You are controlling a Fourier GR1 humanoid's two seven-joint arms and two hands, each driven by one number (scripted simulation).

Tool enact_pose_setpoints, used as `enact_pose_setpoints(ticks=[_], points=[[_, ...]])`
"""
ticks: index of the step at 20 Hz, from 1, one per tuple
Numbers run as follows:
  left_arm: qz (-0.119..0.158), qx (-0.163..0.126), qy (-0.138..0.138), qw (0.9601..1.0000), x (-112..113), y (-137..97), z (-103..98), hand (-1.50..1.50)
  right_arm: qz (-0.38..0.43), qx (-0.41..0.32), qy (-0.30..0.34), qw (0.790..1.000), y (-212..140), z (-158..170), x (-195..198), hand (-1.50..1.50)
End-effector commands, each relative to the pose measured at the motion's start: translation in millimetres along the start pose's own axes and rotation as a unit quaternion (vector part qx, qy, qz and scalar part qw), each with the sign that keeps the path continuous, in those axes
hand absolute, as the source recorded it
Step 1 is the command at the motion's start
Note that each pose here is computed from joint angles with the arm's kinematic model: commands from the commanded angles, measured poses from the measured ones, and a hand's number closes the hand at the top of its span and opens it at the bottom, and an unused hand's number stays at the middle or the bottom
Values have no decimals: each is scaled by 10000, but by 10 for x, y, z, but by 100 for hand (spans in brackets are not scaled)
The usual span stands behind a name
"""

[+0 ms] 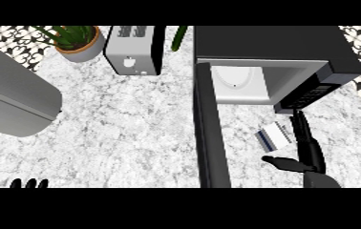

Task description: Pick up the milk, place it into the microwave and close the microwave

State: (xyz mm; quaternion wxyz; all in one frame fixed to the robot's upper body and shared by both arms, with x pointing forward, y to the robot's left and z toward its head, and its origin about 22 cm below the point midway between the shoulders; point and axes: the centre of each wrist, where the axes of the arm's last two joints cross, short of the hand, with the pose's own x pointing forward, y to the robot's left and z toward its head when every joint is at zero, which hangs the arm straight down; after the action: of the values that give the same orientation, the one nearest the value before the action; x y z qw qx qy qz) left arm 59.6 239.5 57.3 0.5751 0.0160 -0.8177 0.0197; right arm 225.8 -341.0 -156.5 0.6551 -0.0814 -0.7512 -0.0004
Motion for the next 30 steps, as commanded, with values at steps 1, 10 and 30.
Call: enact_pose_setpoints(ticks=[1, 10, 30], points=[[13, 13, -34, 10000, -76, 83, -36, -150, -539, -66, -493, 9973, 203, 94, -80, -150], [-92, 83, 5, 9999, -163, 53, 13, -150, -1302, 15, -713, 9889, 489, -146, 9, 150], [-34, 147, 54, 9999, -3, 96, 110, -150, -1671, 1449, -730, 9725, 558, -342, 284, 150]])
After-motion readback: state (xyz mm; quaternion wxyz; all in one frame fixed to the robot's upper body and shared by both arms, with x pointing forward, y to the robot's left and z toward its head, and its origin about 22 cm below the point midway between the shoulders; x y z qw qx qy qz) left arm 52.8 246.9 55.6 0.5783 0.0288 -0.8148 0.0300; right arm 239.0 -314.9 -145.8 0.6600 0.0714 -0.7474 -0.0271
